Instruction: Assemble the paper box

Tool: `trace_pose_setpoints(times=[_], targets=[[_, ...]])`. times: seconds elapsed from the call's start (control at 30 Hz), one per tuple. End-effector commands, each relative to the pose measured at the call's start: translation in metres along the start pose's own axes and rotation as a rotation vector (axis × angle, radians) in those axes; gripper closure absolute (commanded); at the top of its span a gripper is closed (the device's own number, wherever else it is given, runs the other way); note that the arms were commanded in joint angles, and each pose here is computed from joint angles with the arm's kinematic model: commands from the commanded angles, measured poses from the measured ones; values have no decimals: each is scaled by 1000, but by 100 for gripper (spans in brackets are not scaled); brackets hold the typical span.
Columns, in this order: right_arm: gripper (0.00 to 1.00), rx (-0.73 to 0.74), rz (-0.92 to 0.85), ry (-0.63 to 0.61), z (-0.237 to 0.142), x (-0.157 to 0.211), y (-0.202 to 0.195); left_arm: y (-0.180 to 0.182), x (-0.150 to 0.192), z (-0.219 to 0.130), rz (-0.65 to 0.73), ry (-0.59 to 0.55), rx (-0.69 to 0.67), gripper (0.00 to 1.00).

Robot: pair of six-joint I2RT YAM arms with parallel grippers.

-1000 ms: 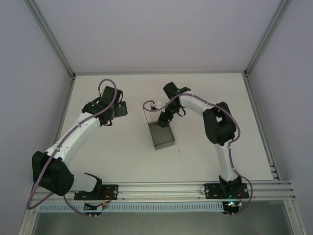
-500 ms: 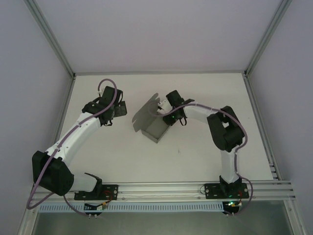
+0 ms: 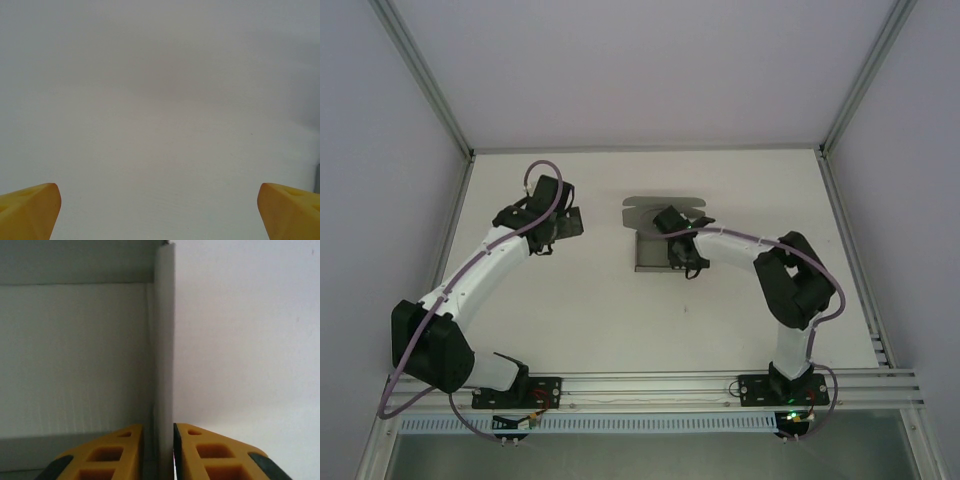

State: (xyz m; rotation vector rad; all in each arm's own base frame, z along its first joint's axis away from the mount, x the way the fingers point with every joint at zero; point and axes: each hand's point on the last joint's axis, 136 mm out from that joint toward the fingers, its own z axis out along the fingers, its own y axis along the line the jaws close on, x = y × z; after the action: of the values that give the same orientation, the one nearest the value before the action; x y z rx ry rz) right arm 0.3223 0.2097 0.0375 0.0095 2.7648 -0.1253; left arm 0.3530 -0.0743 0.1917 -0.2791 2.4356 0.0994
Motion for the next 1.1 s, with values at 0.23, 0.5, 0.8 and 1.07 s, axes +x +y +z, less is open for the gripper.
trace_pose_setpoints(times=[0.23,0.5,0.8,1.07], targets=[[37,26,45,-185,-48,-26,-20,-79,-5,-13,222,-62,459,0],[0,-190,-169,-426,-110,-75,-47,-137,-7,-9,538,-67,715,0],[0,-631,-648,-428,-152,-79,-27,-181,-11,9,806,35,889,0],[0,-589,-732,-272,-108,-106,-42,-189,3,25,948,85,945,4]])
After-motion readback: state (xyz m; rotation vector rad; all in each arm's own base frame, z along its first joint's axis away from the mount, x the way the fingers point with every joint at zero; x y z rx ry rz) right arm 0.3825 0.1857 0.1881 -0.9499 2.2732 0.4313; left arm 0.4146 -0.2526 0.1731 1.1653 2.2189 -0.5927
